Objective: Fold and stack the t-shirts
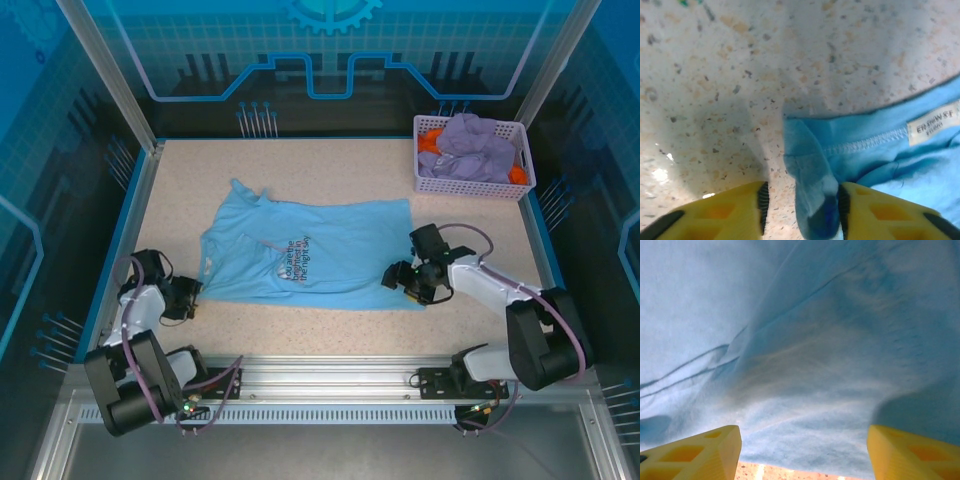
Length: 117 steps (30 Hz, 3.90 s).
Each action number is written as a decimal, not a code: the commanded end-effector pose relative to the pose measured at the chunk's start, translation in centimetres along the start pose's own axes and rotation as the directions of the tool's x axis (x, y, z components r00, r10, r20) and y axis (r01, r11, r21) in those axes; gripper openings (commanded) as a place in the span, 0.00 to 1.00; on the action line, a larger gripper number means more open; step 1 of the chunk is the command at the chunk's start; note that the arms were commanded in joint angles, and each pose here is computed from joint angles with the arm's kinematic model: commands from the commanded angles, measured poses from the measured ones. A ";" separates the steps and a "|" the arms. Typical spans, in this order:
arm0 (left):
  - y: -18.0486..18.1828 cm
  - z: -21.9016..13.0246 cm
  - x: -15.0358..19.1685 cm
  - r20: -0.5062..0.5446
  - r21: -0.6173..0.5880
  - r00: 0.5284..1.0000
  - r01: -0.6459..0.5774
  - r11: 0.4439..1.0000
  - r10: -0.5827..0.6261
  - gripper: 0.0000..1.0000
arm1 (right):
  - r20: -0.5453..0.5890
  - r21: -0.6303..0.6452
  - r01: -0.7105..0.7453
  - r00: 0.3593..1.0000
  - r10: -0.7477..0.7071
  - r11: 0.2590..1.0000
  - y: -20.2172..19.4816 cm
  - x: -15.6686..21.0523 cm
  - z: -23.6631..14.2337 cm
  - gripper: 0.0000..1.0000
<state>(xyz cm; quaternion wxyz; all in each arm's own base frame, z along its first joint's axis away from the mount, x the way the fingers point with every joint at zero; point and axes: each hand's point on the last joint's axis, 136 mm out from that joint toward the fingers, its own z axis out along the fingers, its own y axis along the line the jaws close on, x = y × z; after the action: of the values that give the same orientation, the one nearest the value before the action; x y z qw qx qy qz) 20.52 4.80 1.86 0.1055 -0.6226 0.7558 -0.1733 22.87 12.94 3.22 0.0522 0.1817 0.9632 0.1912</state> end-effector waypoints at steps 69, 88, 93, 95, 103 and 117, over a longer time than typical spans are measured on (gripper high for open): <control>-30.7 9.9 -4.8 -0.032 -0.045 0.937 -0.349 0.936 0.348 0.71 | 0.276 0.016 0.109 0.955 -0.109 0.994 12.8 -22.8 -2.2 0.67; -30.9 12.2 -5.5 -0.021 -0.099 0.914 -0.405 0.909 0.405 0.48 | 0.310 0.034 0.053 0.949 -0.061 0.998 9.8 -26.3 -3.5 0.68; -31.0 12.2 -6.0 -0.003 -0.115 0.905 -0.423 0.899 0.426 0.38 | 0.345 0.114 0.066 0.933 -0.102 0.991 8.6 -28.3 -4.2 0.69; -31.3 12.0 -6.2 0.006 -0.115 0.899 -0.434 0.894 0.437 0.30 | 0.342 0.151 0.069 0.932 -0.117 0.986 8.0 -28.8 -3.9 0.69; -33.6 9.1 -5.8 0.052 -0.057 0.870 -0.487 0.871 0.490 0.09 | 0.276 0.163 0.121 0.947 -0.163 0.979 7.5 -28.9 -0.5 0.58; -35.6 1.0 -1.2 0.196 0.136 0.846 -0.524 0.841 0.496 0.03 | 0.253 0.346 0.109 0.946 -0.205 0.932 4.7 -30.2 3.7 0.47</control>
<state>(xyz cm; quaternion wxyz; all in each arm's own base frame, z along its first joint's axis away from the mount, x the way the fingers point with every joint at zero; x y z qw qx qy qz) 53.54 0.18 12.61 0.2234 -0.3914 0.8812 -0.1428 52.80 7.37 3.54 0.1811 0.1414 0.9730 0.0204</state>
